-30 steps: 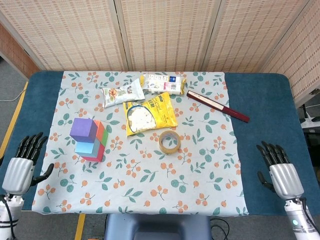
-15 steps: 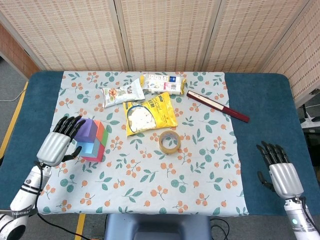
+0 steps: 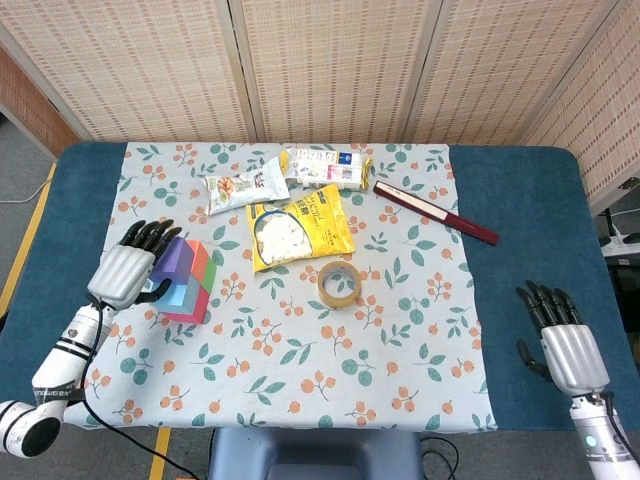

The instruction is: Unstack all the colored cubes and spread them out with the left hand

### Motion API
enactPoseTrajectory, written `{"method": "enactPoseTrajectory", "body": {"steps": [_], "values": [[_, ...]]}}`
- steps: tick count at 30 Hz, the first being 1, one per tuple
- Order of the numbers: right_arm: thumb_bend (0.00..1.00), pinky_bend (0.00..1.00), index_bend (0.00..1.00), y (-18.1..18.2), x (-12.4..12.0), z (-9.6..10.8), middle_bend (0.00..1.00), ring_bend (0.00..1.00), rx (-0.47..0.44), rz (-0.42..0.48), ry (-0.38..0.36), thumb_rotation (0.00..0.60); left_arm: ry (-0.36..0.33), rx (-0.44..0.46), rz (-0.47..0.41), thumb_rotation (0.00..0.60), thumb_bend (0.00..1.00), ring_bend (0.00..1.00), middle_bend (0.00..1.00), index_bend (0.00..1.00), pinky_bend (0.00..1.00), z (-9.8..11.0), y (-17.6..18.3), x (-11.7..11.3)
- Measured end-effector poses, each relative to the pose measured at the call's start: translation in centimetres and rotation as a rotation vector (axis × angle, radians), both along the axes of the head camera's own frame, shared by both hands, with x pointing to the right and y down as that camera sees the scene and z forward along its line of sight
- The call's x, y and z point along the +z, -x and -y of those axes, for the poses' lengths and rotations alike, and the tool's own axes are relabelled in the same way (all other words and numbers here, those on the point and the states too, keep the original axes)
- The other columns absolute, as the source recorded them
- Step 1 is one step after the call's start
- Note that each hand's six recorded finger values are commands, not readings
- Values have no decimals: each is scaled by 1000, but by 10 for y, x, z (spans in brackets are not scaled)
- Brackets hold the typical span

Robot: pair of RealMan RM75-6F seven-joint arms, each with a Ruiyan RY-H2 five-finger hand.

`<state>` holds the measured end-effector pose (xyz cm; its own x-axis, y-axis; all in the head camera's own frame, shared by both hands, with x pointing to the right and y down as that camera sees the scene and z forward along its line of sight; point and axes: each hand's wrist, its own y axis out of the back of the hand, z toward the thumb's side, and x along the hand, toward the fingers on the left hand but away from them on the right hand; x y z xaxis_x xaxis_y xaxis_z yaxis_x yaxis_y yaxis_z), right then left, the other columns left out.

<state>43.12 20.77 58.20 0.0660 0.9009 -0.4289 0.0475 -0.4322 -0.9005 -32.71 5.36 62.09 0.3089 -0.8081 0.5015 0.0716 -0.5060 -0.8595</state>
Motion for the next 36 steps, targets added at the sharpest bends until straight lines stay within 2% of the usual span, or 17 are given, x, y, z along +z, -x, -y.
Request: {"method": "enactPoseTrajectory", "body": {"steps": [3, 5, 6, 8, 10, 13, 15, 21, 24, 26, 30, 32, 36], "values": [[346, 0, 0, -1, 0, 0, 0, 0, 7, -1, -2, 600, 33, -11, 21, 600, 381, 135, 14, 0, 69, 2, 2, 3], [346, 0, 0, -1, 0, 0, 0, 0, 8, -2, 1, 600, 40, -7, 26, 600, 363, 253, 87, 0, 102, 4, 0, 3], [346, 0, 0, -1, 1, 0, 0, 0, 9, -2, 2, 600, 40, -7, 23, 600, 361, 308, 146, 0, 126, 4, -1, 3], [346, 0, 0, -1, 1, 0, 0, 0, 10, -3, 4, 600, 36, -6, 11, 600, 383, 418, 340, 5, 190, 5, -2, 2], [346, 0, 0, -1, 1, 0, 0, 0, 12, -4, 6, 600, 28, -1, -3, 600, 408, 484, 483, 50, 238, 5, -4, 1], [346, 0, 0, -2, 1, 0, 0, 0, 14, -5, 9, 600, 7, 11, -22, 600, 434, 538, 585, 174, 292, 6, -6, -1], [346, 0, 0, -2, 2, 0, 0, 0, 14, -5, 12, 600, -7, 14, -36, 600, 438, 546, 604, 228, 310, 7, -7, -2], [347, 0, 0, -1, 2, 0, 0, 0, 12, -6, 17, 600, -47, 10, -70, 600, 440, 548, 611, 278, 317, 10, -6, -7], [346, 0, 0, 0, 2, -1, 0, 0, 8, -6, 19, 600, -95, 12, -86, 600, 438, 547, 608, 279, 317, 11, -5, -15], [346, 0, 0, 0, 4, -1, 0, 0, 8, -8, 22, 600, -132, 15, -107, 600, 436, 540, 600, 278, 310, 4, 0, -26], [346, 0, 0, 2, 7, -3, 0, 0, 3, 0, 40, 600, -165, 53, -143, 600, 429, 536, 590, 272, 298, -24, 6, -49], [346, 0, 0, 4, 7, -3, 0, 0, 1, 12, 45, 600, -170, 91, -138, 600, 428, 534, 585, 263, 293, -45, 6, -56], [346, 0, 0, 6, 5, -5, 0, 0, -10, 28, 44, 600, -112, 169, -111, 600, 430, 530, 577, 250, 280, -92, 5, -57]]}}
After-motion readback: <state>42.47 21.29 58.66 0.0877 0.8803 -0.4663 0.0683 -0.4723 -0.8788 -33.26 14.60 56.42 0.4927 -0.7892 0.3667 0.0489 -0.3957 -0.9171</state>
